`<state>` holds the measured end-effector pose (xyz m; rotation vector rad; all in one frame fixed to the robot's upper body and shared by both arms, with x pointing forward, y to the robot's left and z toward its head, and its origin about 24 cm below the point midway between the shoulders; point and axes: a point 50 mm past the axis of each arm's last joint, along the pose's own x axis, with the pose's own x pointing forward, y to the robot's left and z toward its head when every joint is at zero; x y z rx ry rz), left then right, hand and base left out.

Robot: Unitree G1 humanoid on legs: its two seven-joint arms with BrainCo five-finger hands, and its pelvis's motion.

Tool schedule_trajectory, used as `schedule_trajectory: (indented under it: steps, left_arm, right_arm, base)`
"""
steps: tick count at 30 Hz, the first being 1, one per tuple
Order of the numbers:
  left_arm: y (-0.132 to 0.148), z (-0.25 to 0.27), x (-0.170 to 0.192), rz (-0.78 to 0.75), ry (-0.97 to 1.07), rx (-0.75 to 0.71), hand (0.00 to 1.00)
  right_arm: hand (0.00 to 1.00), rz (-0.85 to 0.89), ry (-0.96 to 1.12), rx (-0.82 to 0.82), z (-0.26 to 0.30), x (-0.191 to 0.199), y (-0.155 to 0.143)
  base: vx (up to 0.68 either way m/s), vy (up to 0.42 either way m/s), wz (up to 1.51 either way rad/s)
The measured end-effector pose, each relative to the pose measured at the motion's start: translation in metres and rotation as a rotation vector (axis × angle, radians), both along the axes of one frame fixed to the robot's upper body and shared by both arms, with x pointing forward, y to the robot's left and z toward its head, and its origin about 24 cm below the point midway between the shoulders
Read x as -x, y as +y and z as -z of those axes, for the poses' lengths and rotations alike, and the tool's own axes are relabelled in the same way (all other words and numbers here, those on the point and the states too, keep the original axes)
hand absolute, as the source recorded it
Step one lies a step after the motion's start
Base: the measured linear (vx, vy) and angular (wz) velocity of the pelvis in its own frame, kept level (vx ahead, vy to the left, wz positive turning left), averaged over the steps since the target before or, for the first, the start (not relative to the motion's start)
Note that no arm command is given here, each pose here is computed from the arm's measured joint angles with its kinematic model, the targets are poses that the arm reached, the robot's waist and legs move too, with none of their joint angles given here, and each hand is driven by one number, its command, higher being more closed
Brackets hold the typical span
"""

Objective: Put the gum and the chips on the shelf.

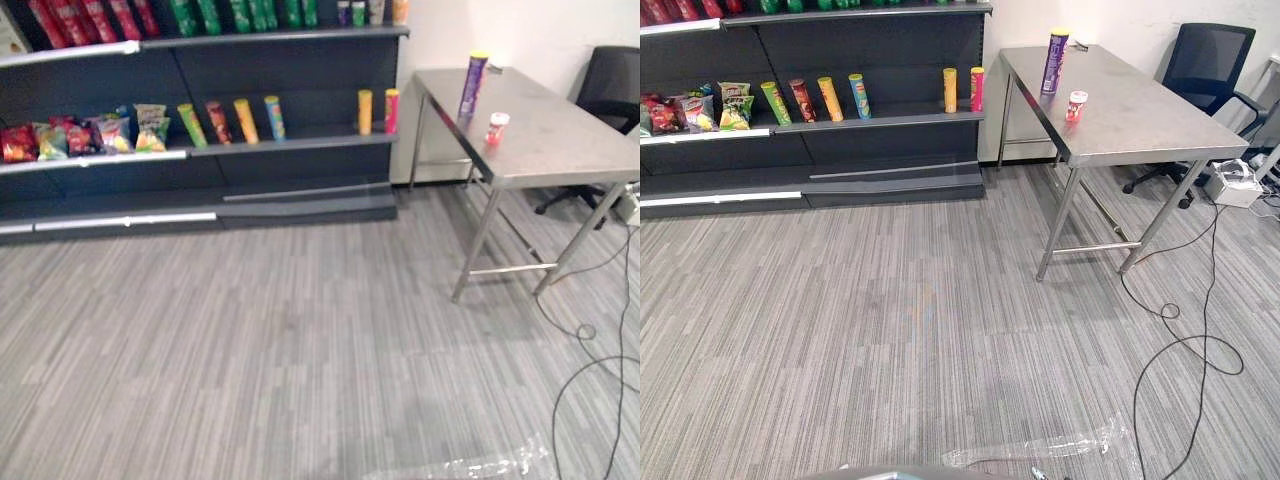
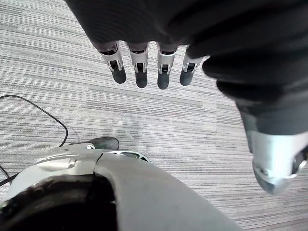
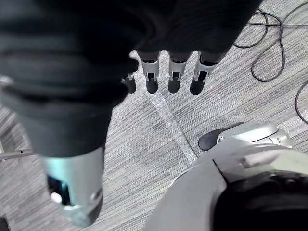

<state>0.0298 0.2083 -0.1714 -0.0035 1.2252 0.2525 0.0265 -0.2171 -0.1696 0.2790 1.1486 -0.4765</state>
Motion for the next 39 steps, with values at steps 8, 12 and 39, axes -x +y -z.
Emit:
schedule_trajectory:
  steps: [8, 12, 39]
  left_arm:
    - [0.0005, 0.0000, -0.0048, 0.001, -0.009, -0.001, 0.00]
    - [0.0008, -0.0002, -0.0052, -0.018, -0.015, 0.002, 0.00]
    - [0.0009, -0.0004, -0.0058, -0.020, -0.022, -0.001, 0.00]
  right_arm:
    - [0.00, 0.004, -0.017, 0.002, -0.0003, -0.0055, 0.0003]
    - [0.00, -0.007, -0.023, 0.007, -0.0006, -0.0083, 0.0003]
    - [0.00, 0.001, -0.046, -0.005, -0.0010, -0.0088, 0.0008]
  base:
    - [0.01, -0.027, -0.04]
    - [-0.04, -0.038, -0.08]
    - [-0.02, -0.047, -0.01]
